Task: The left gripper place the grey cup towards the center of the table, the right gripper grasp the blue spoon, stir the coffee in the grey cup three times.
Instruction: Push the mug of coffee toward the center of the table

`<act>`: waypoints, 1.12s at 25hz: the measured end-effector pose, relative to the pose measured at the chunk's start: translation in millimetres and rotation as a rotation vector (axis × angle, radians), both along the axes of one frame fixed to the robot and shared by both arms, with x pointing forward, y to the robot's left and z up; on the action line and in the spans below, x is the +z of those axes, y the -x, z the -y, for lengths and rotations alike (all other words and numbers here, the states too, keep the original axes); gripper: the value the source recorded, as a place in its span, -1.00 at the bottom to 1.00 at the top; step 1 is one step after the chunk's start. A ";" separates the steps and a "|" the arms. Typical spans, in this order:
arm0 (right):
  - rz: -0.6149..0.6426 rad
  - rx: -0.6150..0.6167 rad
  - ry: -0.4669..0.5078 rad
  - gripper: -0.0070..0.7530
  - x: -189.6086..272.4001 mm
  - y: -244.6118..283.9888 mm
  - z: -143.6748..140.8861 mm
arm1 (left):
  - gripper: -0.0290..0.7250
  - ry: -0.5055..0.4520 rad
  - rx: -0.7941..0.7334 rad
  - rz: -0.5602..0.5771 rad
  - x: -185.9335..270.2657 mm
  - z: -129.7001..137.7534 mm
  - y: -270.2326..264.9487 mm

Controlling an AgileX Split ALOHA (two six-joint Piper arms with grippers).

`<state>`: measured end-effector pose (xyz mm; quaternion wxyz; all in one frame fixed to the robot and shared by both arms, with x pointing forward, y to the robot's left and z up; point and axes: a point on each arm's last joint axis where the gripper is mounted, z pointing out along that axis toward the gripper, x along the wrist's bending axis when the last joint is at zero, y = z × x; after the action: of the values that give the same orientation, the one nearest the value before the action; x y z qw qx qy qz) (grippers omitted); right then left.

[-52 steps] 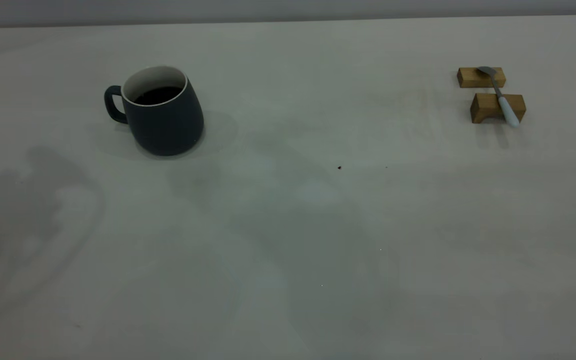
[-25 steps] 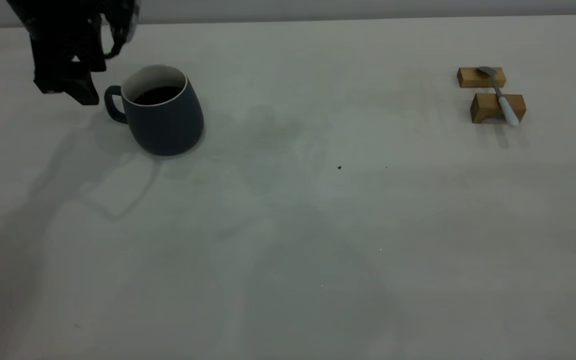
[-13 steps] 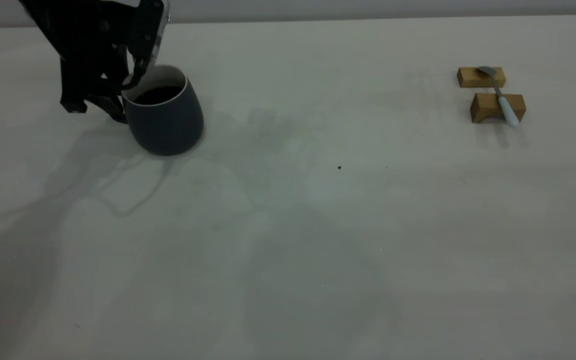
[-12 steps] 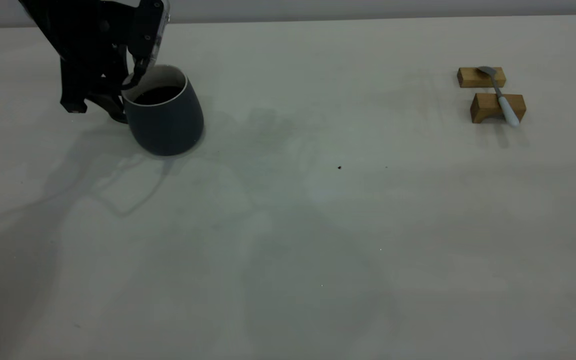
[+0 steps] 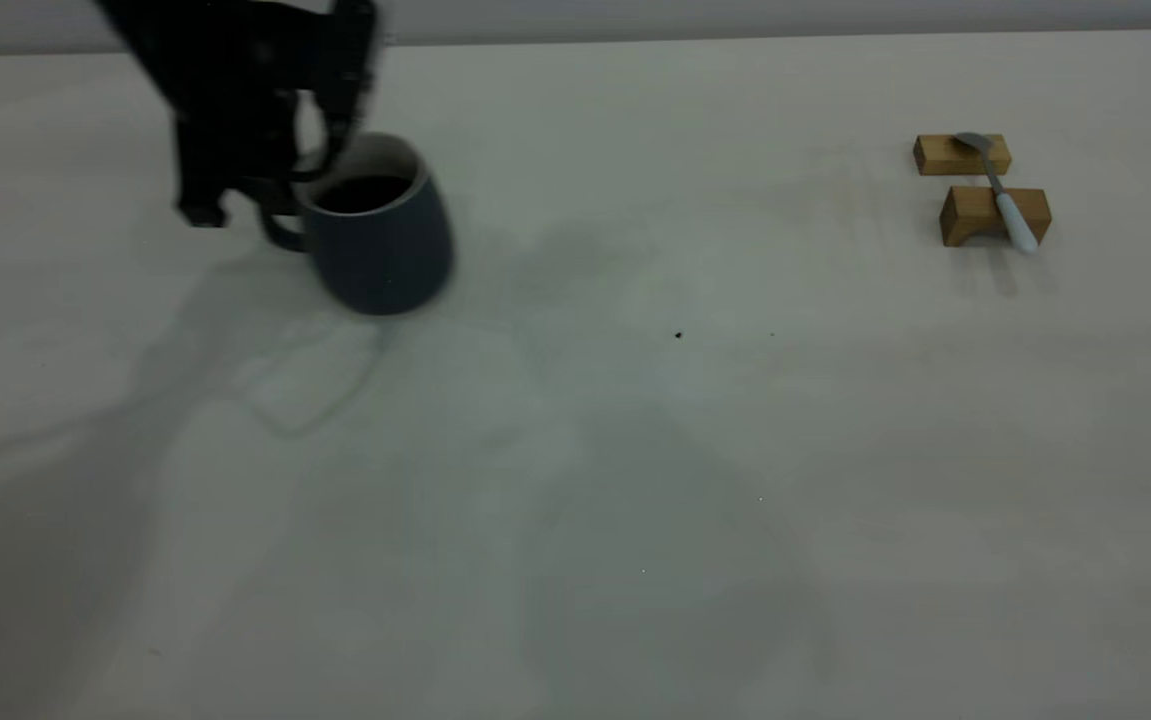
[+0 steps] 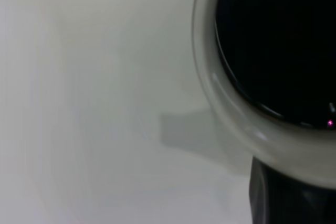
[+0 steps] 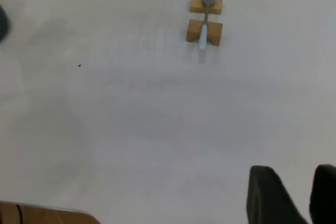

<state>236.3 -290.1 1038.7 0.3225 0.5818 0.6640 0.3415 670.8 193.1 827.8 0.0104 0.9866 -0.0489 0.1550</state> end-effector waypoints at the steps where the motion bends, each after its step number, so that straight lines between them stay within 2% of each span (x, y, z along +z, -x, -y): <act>1: 0.000 0.000 0.000 -0.35 0.0 0.0 0.0 | -0.37 0.007 -0.003 0.001 0.8 9.9 0.9; 8: 0.000 0.000 0.000 -0.35 0.0 0.0 0.0 | -0.37 0.031 -0.059 0.009 6.6 68.5 6.7; 15: 0.000 0.000 0.000 -0.35 0.0 0.0 0.0 | -0.37 0.049 -0.092 0.012 -3.7 108.5 6.5; 21: 0.000 0.000 0.000 -0.35 0.0 0.0 0.0 | -0.37 0.056 -0.125 0.016 -4.6 130.9 12.2; 28: 0.000 0.000 0.000 -0.35 0.0 0.0 0.0 | -0.37 0.062 -0.140 0.022 -5.2 137.6 15.3</act>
<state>236.3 -290.1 1038.7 0.3225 0.5818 0.6640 0.3415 655.6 55.5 822.5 0.0509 0.9783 -0.1128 0.1661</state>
